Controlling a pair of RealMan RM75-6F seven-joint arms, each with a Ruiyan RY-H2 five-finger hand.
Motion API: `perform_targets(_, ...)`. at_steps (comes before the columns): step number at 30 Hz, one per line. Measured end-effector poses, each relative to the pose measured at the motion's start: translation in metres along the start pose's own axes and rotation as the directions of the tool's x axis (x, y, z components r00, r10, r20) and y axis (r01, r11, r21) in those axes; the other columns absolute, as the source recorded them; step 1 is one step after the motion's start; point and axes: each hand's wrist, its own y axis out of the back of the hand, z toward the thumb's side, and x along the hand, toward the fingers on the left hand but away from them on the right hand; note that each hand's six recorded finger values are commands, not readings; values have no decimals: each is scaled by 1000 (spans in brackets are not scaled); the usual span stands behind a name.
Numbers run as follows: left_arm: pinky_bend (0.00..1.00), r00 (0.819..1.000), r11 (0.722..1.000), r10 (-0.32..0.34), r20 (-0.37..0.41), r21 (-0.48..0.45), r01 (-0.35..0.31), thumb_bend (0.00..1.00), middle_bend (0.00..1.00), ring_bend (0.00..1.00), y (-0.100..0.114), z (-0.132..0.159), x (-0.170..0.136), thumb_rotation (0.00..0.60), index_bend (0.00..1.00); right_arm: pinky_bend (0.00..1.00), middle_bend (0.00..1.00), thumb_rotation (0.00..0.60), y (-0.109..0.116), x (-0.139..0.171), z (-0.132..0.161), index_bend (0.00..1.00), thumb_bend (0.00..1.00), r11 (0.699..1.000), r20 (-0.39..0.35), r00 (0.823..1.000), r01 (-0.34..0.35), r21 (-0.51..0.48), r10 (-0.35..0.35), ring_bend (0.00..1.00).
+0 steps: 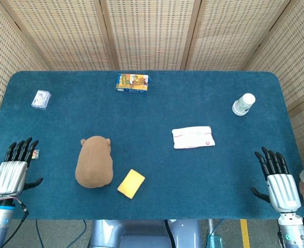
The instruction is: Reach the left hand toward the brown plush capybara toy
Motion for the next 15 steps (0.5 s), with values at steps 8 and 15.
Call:
perform_targets(8, 0, 1000, 1000, 6, -7, -5, -6, 123, 0, 0, 1, -1, 0, 600, 0, 0, 0, 600, -3, 0, 0, 0, 74, 1000, -4, 1000, -14, 1, 14, 0)
perform_targets(15, 0, 1000, 1000, 2, -9, -16, -2, 123, 0, 0, 1, -3, 0, 600, 0, 0, 0, 600, -4, -1, 2, 0, 74, 1000, -3, 1000, -14, -4, 14, 0)
